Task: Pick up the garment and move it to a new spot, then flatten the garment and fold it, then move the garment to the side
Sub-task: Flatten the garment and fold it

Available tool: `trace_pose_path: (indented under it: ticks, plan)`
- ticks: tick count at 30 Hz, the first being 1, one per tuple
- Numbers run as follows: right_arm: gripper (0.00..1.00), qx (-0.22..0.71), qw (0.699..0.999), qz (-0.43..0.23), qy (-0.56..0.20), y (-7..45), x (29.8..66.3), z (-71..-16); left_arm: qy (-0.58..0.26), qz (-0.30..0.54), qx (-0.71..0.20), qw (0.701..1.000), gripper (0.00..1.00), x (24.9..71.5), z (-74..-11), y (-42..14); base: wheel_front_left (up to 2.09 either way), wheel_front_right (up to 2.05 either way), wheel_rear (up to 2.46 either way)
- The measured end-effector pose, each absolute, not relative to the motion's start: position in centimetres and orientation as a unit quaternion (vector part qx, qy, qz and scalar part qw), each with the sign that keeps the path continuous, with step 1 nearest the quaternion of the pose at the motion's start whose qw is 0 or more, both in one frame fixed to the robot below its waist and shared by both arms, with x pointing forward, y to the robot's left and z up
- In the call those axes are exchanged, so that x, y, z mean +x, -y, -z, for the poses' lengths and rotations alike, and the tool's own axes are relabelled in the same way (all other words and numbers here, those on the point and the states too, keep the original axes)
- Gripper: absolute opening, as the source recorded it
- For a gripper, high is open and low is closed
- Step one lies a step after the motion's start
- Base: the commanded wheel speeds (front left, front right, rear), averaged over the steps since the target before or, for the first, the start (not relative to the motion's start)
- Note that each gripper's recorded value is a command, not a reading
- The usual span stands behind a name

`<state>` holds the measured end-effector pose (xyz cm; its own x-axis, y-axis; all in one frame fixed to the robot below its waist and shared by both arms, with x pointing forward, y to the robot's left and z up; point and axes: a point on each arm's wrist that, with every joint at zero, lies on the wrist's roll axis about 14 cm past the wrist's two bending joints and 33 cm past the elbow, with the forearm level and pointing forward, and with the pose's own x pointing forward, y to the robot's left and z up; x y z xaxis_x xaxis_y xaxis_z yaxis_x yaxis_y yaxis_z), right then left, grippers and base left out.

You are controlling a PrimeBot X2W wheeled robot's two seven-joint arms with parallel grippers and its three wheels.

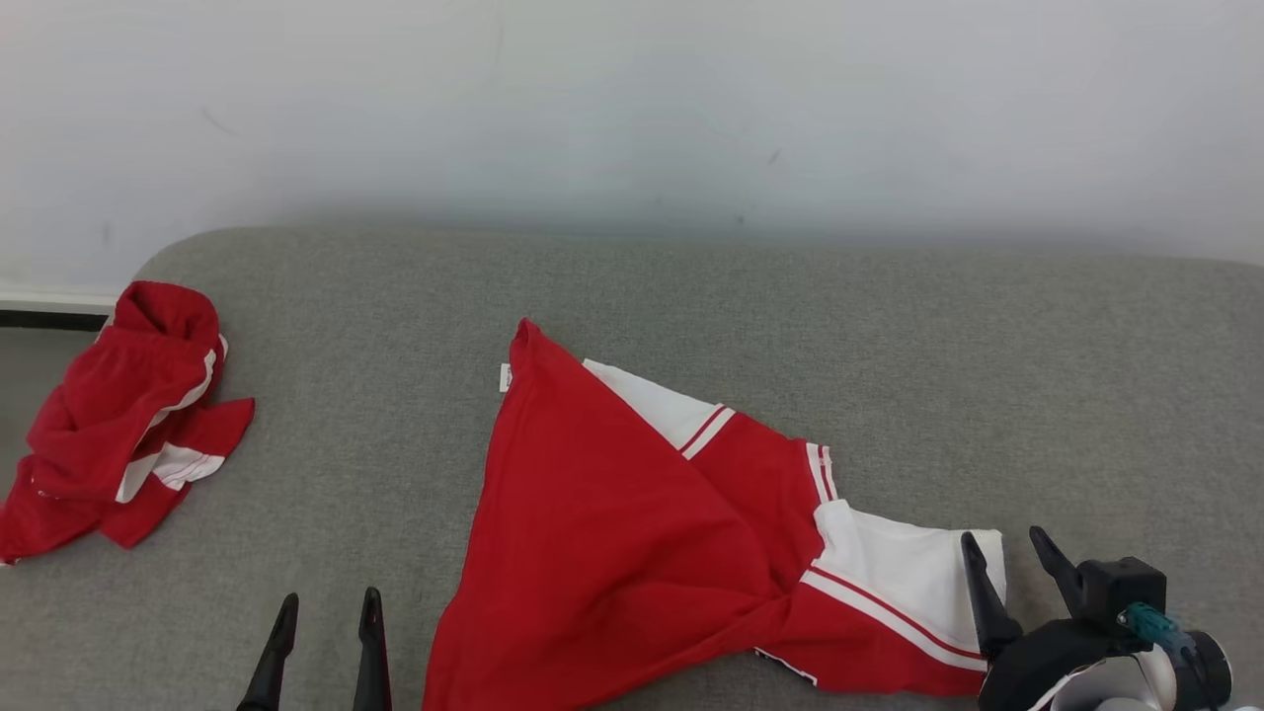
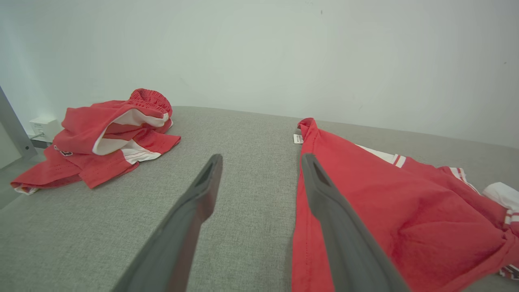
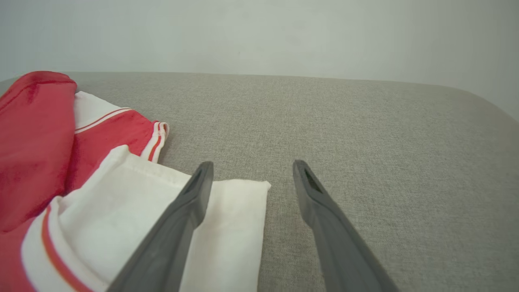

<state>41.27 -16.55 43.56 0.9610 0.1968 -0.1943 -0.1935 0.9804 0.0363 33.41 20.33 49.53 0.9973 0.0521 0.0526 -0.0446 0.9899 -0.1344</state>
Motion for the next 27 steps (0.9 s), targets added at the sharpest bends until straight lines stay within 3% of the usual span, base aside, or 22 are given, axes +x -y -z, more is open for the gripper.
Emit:
trace_pose_path:
  ticks: [5, 6, 7, 8, 14, 19, 22, 27]
  plan:
    - [1.0, 0.015, 0.982, -0.103, -0.155, 15.9, 41.2, -40.7, 0.024, -0.028, -0.071, 0.997, 1.0, 33.5, -49.3, -20.4, 0.0, 0.0, 0.0]
    - [0.91, 0.018, 0.981, -0.105, -0.161, 15.7, 41.2, -40.4, 0.023, -0.028, -0.072, 0.997, 1.0, 33.4, -49.2, -20.4, 0.0, 0.0, 0.0]
    - [0.27, 0.02, 0.981, -0.108, -0.163, 15.4, 41.4, -40.3, 0.021, -0.031, -0.072, 0.997, 1.0, 33.4, -49.1, -20.4, 0.0, 0.0, 0.0]
    - [0.0, 0.02, 0.98, -0.109, -0.163, 15.3, 41.6, -40.3, 0.02, -0.031, -0.072, 0.997, 1.0, 33.5, -49.1, -20.4, 0.0, 0.0, 0.0]
    - [0.0, 0.013, 0.983, -0.116, -0.14, 15.2, 43.7, -42.1, 0.02, -0.032, -0.076, 0.996, 1.0, 33.7, -49.0, -20.3, 0.0, 0.0, 0.0]
    - [0.0, -0.001, 0.989, -0.128, -0.079, 14.8, 46.4, -46.3, 0.022, -0.034, -0.079, 0.996, 1.0, 34.0, -49.2, -20.3, 0.0, 0.0, 0.0]
    - [0.0, -0.018, 0.991, -0.135, -0.006, 14.9, 48.3, -51.3, 0.023, -0.034, -0.082, 0.996, 1.0, 34.3, -49.3, -20.1, 0.0, 0.0, 0.0]
    - [0.0, -0.039, 0.987, -0.151, 0.044, 14.2, 48.6, -54.4, 0.023, -0.031, -0.084, 0.996, 1.0, 34.5, -49.3, -19.9, 0.0, 0.0, 0.0]
